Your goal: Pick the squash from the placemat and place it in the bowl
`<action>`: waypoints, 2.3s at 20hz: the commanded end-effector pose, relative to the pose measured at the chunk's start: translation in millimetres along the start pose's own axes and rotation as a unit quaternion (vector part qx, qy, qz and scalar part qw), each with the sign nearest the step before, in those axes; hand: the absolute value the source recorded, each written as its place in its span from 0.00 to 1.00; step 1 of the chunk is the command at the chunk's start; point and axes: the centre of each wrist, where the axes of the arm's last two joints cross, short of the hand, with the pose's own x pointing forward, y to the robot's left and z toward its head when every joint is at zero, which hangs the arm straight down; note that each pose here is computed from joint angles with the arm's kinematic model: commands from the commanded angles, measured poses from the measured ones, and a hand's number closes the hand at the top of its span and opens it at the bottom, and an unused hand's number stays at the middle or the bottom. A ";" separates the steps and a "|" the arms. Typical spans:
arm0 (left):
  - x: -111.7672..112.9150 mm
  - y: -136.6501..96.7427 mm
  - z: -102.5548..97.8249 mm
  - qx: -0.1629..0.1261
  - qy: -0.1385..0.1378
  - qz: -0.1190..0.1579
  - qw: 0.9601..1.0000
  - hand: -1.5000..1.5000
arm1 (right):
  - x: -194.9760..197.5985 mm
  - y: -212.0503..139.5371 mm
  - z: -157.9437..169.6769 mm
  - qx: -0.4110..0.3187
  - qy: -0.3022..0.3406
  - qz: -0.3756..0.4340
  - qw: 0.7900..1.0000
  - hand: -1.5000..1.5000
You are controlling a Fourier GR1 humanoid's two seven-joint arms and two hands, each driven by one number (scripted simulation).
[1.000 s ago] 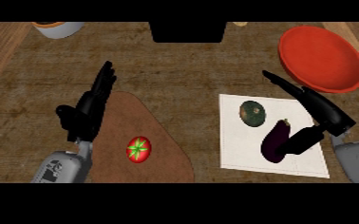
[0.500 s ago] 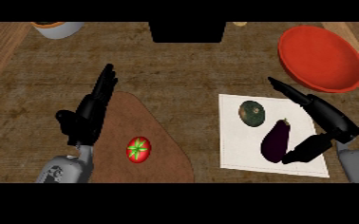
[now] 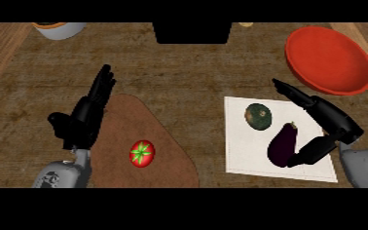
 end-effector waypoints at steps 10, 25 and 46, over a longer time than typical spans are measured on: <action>-8.3 -4.4 1.0 0.002 0.001 0.000 1.000 0.50 | -38.3 45.5 -16.6 0.011 0.013 -0.023 1.000 0.00; 2.3 -18.1 2.4 -0.014 -0.001 -0.003 1.000 0.50 | -72.3 49.7 -31.6 0.014 0.056 0.058 0.997 0.00; -3.6 -7.2 -9.1 0.002 0.011 0.009 1.000 0.50 | -25.4 74.8 -103.5 -0.243 0.122 -0.006 0.962 1.00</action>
